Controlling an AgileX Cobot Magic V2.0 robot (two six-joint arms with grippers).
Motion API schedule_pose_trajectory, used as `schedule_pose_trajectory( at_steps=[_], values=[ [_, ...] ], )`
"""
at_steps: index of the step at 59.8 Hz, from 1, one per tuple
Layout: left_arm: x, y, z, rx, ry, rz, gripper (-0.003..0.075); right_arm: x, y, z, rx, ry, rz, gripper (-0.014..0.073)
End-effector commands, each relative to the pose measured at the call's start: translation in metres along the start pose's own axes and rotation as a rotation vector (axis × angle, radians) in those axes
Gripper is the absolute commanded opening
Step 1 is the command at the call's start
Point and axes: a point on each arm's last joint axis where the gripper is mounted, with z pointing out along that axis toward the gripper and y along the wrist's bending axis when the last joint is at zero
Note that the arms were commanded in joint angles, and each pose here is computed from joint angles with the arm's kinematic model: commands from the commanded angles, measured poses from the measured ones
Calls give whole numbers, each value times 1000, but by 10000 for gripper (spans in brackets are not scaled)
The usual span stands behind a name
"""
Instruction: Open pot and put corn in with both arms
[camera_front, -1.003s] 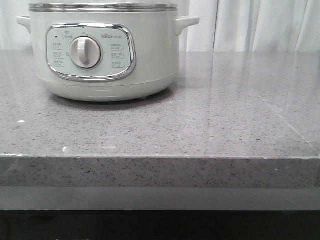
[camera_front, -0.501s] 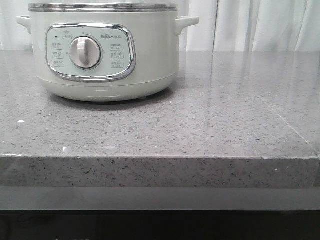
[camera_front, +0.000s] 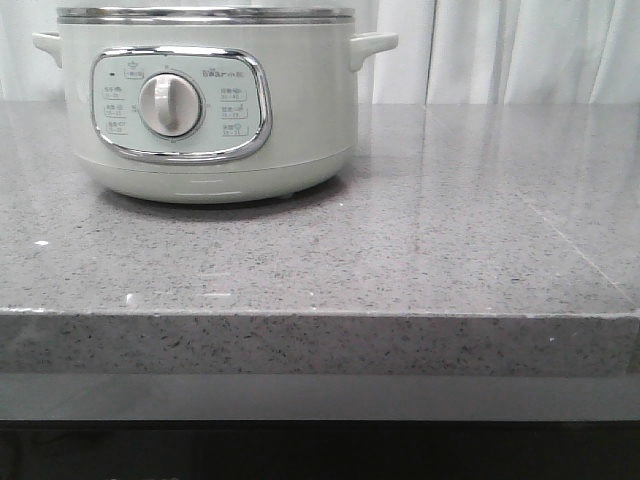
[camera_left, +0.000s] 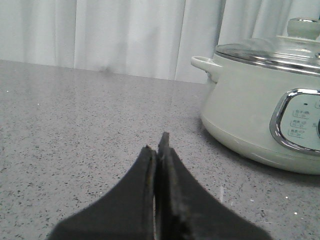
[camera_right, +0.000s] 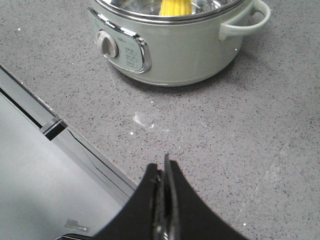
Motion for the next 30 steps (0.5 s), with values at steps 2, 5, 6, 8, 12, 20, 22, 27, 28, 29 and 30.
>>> schedule_pose_trajectory(
  at_steps=[2, 5, 6, 8, 12, 20, 22, 27, 28, 29, 30],
  values=[
    [-4, 0, -1, 4, -85, -14, -20, -9, -6, -12, 62, -140, -30, -68],
    [-4, 0, -1, 4, -85, -14, -20, -2, -12, -15, 103, -180, -16, -68],
    [-4, 0, -1, 4, -85, -14, -20, 2, -16, -16, 126, -200, -6, -68],
    [-4, 0, -1, 4, -85, -14, -20, 10, -22, -19, 170, -236, 10, -68],
    [-4, 0, -1, 4, -85, -14, -20, 28, -31, -26, 259, -314, 38, -68],
    [-4, 0, -1, 4, -85, -14, -20, 76, -40, -36, 426, -470, 68, -68],
    [-4, 0, -1, 4, -85, -14, -20, 87, -41, -37, 453, -497, 70, -68],
    [-4, 0, -1, 4, -85, -14, -20, 117, -41, -36, 518, -560, 72, -68],
    [-4, 0, -1, 4, -85, -14, -20, 125, -41, -35, 530, -574, 72, -68],
    [-4, 0, -1, 4, -85, -14, -20, 131, -41, -34, 537, -583, 71, -68],
    [-4, 0, -1, 4, -85, -14, -20, 135, -41, -33, 543, -591, 70, -68]
  ],
)
